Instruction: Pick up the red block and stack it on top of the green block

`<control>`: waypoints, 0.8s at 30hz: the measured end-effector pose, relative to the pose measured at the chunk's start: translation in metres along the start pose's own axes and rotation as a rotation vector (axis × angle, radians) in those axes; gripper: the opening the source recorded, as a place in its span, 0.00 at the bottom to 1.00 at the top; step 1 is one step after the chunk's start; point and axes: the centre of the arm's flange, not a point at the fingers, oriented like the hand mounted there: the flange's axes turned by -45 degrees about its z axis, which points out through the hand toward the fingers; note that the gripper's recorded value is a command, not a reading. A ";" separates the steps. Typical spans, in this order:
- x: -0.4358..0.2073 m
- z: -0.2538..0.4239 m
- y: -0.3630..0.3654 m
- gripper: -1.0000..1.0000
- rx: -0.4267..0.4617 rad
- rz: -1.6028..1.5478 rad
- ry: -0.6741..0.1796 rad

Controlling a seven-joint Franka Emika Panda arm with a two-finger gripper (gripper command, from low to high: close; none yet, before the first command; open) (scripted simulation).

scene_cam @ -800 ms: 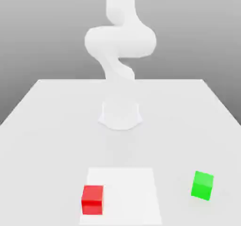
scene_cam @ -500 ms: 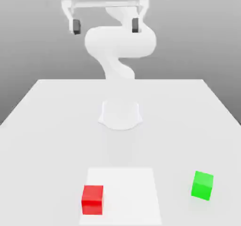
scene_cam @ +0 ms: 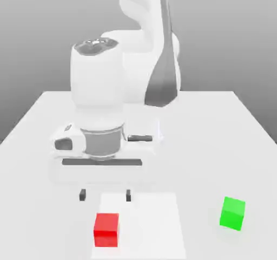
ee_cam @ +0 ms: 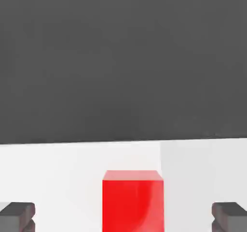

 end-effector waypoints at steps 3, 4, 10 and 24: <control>-0.002 0.038 0.001 0.50 -0.002 -0.001 -0.012; -0.003 0.051 0.001 0.50 -0.002 -0.001 -0.012; -0.004 0.060 0.001 0.00 -0.002 0.000 -0.014; -0.020 -0.020 -0.174 0.00 0.013 -0.487 -0.016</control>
